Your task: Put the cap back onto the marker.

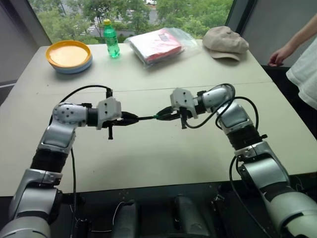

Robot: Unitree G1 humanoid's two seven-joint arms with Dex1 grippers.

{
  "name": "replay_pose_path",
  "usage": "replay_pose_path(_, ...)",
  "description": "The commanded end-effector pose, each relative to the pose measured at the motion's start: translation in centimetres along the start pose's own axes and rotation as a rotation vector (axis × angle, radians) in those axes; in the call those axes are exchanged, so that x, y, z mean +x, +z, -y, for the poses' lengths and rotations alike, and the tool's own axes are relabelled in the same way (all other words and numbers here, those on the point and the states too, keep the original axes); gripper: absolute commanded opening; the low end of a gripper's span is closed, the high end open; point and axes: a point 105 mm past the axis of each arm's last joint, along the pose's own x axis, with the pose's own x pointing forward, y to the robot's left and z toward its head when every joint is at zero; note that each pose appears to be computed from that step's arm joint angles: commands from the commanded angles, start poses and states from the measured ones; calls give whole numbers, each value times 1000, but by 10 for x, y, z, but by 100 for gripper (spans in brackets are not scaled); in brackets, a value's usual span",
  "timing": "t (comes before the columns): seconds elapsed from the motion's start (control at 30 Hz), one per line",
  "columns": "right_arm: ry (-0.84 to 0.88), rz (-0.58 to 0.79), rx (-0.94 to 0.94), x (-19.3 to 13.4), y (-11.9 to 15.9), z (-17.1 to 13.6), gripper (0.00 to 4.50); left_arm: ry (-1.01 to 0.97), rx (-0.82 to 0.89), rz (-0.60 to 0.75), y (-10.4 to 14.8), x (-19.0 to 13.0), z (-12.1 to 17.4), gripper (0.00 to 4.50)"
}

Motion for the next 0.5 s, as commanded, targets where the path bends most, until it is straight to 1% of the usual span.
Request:
replay_pose_path(0.03, 15, 60, -89, 6, 28, 2, 3, 9, 53, 6, 7, 1, -4, 0)
replay_pose_path(0.5, 41, 119, -127, 21, 49, -5, 3, 1, 41, 12, 6, 4, -1, 0)
